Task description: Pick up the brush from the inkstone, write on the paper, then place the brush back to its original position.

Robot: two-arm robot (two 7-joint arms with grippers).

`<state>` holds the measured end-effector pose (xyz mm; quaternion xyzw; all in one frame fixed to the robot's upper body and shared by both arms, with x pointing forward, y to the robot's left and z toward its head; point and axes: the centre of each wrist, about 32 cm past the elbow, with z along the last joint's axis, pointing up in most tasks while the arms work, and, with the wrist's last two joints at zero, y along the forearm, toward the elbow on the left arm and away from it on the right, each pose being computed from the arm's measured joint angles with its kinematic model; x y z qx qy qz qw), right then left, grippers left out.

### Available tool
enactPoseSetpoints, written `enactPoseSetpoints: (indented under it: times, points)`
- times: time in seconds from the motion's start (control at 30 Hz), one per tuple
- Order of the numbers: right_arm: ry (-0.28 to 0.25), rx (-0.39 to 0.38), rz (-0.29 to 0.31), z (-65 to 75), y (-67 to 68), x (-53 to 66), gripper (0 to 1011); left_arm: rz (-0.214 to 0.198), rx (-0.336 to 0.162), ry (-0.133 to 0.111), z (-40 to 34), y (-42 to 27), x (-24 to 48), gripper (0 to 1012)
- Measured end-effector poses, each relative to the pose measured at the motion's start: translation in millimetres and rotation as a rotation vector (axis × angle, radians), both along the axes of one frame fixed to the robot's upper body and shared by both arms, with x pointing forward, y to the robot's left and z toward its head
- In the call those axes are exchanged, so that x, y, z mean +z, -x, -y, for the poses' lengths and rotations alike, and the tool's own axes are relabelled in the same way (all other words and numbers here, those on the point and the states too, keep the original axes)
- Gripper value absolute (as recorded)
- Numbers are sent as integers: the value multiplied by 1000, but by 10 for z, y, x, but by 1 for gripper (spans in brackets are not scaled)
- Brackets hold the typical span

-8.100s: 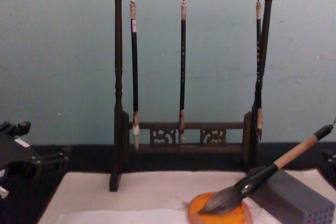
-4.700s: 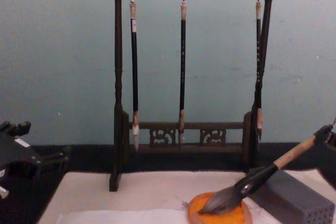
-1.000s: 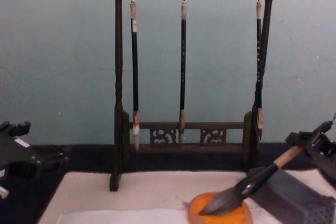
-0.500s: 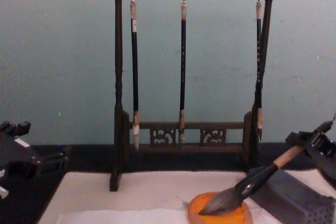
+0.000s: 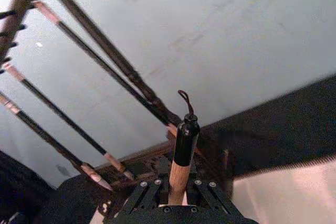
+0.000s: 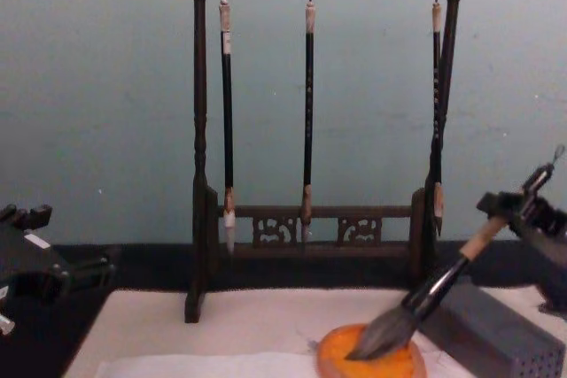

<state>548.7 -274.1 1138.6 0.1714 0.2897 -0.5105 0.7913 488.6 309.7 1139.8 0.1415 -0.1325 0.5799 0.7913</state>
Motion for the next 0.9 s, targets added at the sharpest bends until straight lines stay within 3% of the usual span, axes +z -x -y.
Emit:
enactPoseSetpoints:
  times: [0.57, 0.9]
  points:
    - [229, 84, 169, -103, 49, 434, 178, 0, 0, 0, 0, 0, 0, 1001]
    - [324, 143, 224, -171, 24, 575, 178, 0, 0, 0, 0, 0, 0, 1001]
